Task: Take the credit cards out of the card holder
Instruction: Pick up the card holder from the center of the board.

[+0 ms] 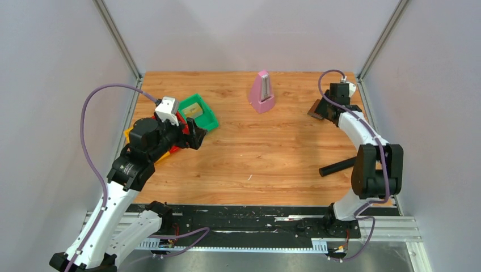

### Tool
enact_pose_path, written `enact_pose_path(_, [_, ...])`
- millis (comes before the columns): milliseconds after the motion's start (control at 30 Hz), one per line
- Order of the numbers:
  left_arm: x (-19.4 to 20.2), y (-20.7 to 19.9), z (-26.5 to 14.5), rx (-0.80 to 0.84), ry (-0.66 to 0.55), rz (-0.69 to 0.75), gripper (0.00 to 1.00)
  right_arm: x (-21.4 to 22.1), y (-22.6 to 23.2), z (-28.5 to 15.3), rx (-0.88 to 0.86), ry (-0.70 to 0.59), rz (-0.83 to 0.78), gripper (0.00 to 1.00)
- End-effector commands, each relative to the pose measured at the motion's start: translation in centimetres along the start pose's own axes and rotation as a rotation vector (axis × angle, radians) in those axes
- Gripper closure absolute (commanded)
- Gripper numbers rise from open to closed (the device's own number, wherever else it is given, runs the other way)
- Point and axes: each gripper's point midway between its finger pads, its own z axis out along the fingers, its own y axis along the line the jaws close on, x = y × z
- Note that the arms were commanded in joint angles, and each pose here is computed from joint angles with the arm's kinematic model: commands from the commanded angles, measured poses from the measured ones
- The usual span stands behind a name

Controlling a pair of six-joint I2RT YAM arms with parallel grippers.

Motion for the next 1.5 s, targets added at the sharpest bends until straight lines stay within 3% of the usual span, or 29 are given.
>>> enact_pose_path(0, [-0.7, -0.1, -0.2, 0.004, -0.033, 0.011, 0.0, -4.0, -0.5, 3.1, -0.103, -0.014, 0.116, 0.49])
enact_pose_path(233, [-0.8, -0.1, -0.3, 0.002, -0.04, 0.013, 0.0, -4.0, -3.4, 8.1, -0.125, 0.086, 0.257, 0.48])
enact_pose_path(533, [-0.7, 0.0, -0.2, 0.001, -0.034, 0.014, 0.0, -4.1, -4.6, 12.3, -0.166, 0.145, 0.279, 0.28])
enact_pose_path(867, [-0.4, 0.0, 0.2, -0.001, -0.019, 0.013, 0.0, -2.5, -4.2, 15.0, -0.21, 0.221, 0.299, 0.28])
enact_pose_path(1067, [-0.4, 0.1, 0.2, -0.006, -0.019, 0.014, 0.0, -1.3, -4.6, 16.0, -0.188, 0.257, 0.312, 0.36])
enact_pose_path(1467, [-0.3, 0.2, 0.1, -0.011, -0.017, 0.018, 0.0, -2.9, -3.6, 15.2, -0.243, 0.238, 0.291, 0.8])
